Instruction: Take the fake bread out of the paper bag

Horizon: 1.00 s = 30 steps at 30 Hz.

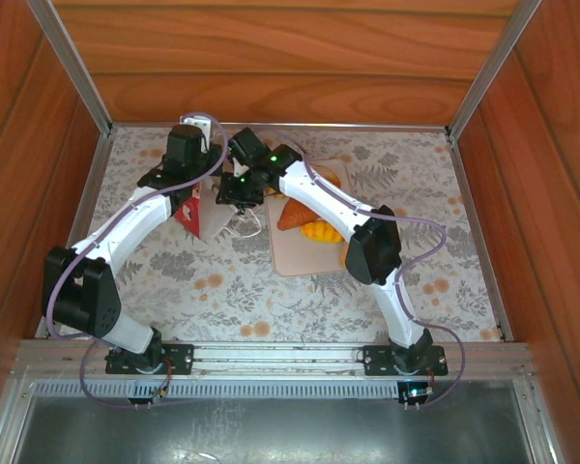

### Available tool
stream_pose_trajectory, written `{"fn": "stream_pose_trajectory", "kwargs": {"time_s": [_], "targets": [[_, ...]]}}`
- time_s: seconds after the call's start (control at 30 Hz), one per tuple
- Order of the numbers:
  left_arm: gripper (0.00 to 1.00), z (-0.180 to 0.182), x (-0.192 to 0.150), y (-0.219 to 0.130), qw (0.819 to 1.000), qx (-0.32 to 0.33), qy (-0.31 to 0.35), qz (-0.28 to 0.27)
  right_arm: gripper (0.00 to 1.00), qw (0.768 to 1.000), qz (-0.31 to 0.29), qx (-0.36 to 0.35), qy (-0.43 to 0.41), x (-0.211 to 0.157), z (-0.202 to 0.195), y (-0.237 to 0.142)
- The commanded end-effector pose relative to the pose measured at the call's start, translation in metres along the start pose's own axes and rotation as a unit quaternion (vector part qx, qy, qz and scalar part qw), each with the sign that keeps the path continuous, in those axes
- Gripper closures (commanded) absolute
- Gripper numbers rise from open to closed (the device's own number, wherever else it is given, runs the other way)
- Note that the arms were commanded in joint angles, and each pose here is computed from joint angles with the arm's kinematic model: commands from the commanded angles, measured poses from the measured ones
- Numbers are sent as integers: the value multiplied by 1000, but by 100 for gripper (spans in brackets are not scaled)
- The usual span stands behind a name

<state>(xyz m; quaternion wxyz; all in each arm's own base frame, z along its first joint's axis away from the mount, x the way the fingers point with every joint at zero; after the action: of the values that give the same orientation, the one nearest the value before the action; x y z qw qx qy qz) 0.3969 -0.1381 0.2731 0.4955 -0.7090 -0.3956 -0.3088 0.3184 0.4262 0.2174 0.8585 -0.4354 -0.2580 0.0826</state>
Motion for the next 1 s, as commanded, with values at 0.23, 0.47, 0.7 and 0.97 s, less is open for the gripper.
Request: {"fn": "stream_pose_trajectory", "kwargs": {"time_s": [0.23, 0.47, 0.7, 0.97], "targets": [[100, -6, -4, 8, 998, -12, -54, 0, 56, 999, -4, 35, -6, -4, 17, 1], [100, -2, -6, 18, 997, 10, -76, -2, 56, 999, -7, 37, -1, -8, 16, -4], [100, -7, -2, 17, 997, 1, -80, -5, 56, 998, -10, 68, 6, -3, 20, 0], [100, -14, 3, 5, 997, -26, -70, -6, 54, 997, -23, 70, 36, 8, 2, 19]]}}
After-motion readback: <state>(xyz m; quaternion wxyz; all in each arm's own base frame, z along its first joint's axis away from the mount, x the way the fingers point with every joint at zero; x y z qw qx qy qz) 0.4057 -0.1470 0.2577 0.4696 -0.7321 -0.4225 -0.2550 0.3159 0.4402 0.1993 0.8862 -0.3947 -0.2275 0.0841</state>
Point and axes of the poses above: each hand's point on the last joint's axis, 136 mm out from that joint toward the fingers, its own y axis out along the fingers, its own z axis along the line the jaws close on, x = y × z, the point moved 6 cm from there along -y, back along the fingers, and after that the axes turned 15 degrees about -y, right-handed, at the moved point
